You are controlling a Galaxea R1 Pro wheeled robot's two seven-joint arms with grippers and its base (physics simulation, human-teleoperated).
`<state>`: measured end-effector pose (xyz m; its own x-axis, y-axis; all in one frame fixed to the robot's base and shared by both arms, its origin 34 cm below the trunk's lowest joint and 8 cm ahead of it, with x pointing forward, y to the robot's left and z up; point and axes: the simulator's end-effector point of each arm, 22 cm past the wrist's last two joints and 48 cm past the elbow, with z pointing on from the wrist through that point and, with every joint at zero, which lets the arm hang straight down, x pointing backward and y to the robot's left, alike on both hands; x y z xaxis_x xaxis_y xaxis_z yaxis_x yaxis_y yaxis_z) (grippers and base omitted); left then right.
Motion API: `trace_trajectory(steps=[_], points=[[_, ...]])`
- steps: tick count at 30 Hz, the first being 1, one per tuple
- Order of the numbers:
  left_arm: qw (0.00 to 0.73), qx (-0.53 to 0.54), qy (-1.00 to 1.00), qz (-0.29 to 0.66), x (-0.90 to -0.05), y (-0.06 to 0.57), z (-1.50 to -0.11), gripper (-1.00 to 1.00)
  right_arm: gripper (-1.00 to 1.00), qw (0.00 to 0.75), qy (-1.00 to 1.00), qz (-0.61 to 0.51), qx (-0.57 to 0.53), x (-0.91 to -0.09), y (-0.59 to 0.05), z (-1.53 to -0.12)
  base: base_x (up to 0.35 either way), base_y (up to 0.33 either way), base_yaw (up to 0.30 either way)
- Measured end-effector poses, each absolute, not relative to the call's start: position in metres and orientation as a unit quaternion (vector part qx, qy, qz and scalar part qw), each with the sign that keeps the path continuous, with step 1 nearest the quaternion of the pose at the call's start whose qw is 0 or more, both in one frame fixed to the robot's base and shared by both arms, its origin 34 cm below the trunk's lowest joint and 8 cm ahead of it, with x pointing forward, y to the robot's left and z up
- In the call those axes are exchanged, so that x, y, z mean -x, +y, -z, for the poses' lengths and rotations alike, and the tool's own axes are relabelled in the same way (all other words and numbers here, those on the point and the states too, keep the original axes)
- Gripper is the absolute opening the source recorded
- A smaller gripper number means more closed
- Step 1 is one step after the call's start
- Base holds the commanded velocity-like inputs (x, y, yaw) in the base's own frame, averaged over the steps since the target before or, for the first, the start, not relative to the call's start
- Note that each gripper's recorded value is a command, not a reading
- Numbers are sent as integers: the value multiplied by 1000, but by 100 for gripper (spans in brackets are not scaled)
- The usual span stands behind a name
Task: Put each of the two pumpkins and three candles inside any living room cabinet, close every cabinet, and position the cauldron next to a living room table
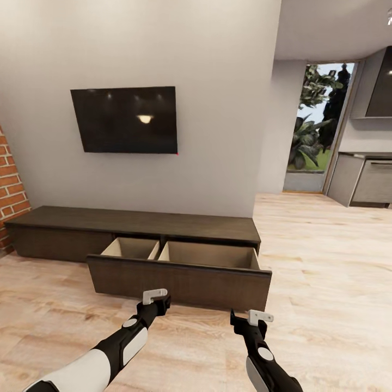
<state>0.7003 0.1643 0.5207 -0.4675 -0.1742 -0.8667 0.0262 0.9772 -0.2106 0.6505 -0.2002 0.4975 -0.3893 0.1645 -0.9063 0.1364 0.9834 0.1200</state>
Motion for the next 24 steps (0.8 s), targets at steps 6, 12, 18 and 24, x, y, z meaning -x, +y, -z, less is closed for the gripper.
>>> trace_trajectory(steps=[6, 12, 18, 24], points=[[515, 42, 851, 97, -697, 164, -508, 100, 100, 544, 834, -12, -92, -647, -202, -483, 0, 0, 0], [518, 34, 850, 95, -694, 162, -495, 100, 100, 540, 836, -12, -92, -642, -201, -467, 0, 0, 0], [520, 26, 849, 94, -690, 160, -482, 100, 100, 538, 838, -12, -92, -637, -201, -451, 0, 0, 0], [520, 24, 849, 94, -687, 159, -469, 100, 100, 537, 838, -12, -93, -634, -201, -438, 0, 0, 0]])
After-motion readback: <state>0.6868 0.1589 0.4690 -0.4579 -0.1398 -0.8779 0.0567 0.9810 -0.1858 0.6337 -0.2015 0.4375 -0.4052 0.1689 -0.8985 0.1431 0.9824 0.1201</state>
